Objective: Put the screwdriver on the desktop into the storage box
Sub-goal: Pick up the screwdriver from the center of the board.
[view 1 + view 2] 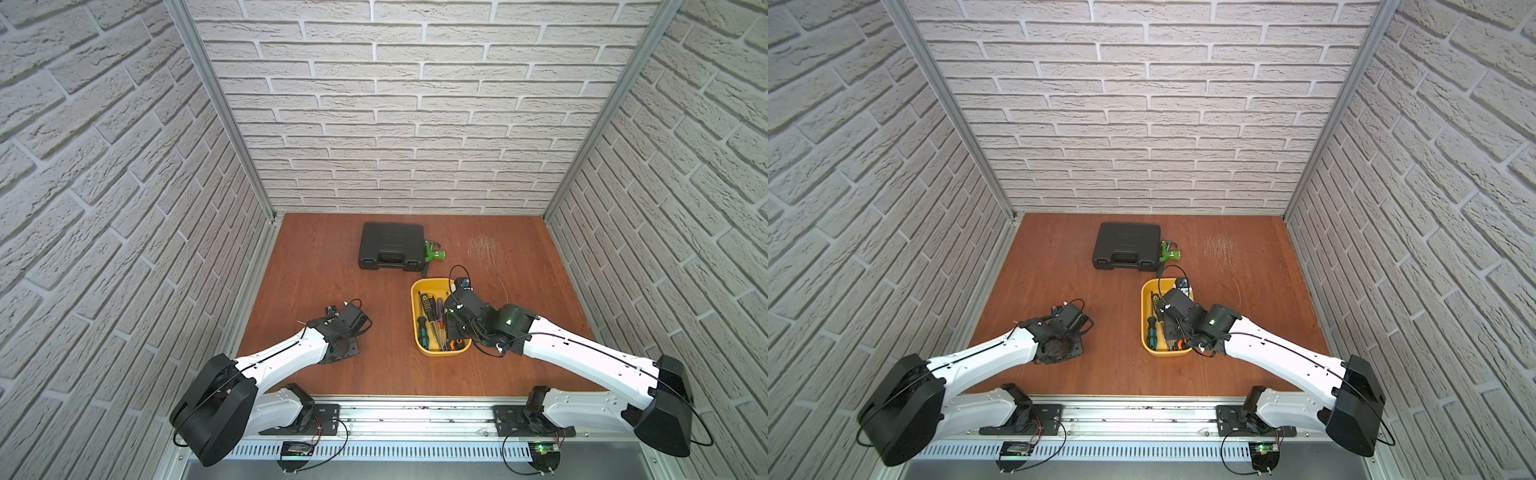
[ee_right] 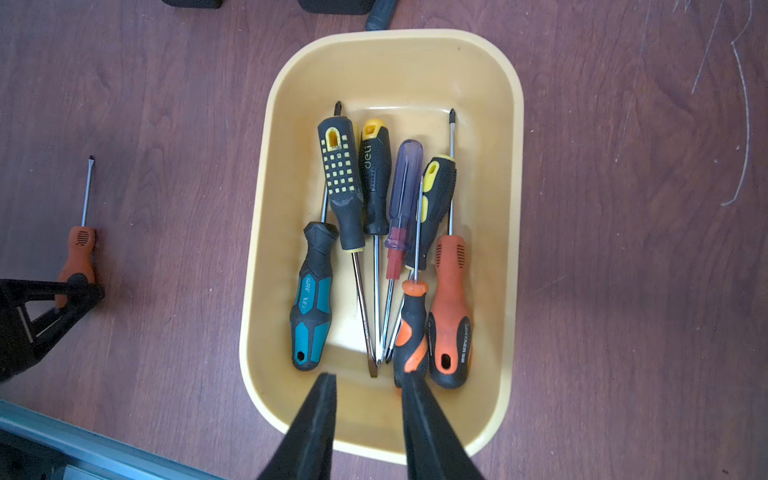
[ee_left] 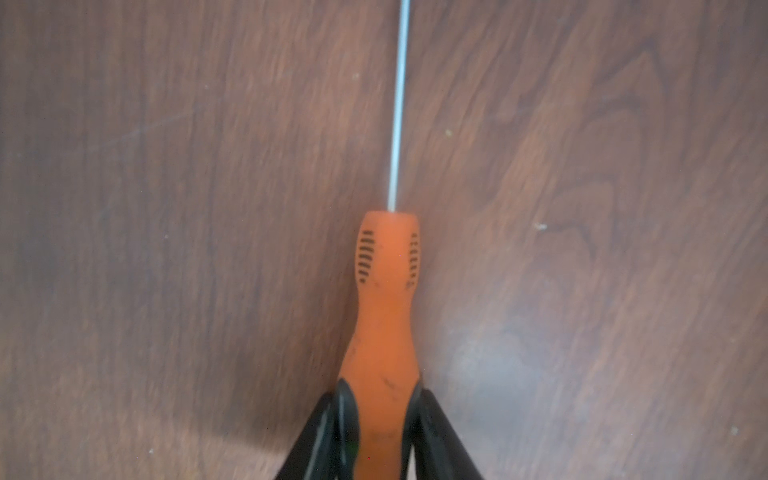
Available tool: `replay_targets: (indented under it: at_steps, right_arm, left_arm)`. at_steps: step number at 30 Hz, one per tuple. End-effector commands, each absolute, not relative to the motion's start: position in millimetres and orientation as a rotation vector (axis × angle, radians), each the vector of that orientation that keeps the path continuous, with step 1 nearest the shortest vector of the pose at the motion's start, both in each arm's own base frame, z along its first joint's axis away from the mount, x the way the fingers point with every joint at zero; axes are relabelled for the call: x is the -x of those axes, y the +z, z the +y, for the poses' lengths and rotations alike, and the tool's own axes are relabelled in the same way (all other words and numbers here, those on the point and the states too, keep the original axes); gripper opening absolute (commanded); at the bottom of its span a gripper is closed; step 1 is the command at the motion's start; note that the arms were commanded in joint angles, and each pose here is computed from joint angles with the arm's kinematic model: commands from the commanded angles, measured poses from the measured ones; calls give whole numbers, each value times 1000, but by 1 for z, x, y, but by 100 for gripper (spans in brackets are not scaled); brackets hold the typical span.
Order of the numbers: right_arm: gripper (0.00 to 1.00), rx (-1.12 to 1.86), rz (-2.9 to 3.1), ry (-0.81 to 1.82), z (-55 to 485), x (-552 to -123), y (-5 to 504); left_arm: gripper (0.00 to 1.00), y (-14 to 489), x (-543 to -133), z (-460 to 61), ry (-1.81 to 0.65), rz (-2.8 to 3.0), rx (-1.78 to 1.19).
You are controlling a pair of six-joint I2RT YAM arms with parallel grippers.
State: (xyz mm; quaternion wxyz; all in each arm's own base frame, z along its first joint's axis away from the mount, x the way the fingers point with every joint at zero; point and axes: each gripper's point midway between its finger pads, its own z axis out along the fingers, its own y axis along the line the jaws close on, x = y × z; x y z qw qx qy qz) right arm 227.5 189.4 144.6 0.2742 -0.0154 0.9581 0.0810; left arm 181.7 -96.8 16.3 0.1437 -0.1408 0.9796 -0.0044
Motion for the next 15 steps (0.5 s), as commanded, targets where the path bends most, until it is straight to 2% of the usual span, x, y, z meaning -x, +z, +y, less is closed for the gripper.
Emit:
replay_targets:
  at_steps: [1,15]
  right_arm:
    - [32,31,2530,245,192,-232,160]
    - [31,18,2527,277,197,-233,159]
  left_arm:
    - [29,19,-182,-95,-19,2806,420]
    - [6,47,-195,-99,-100,2702,424]
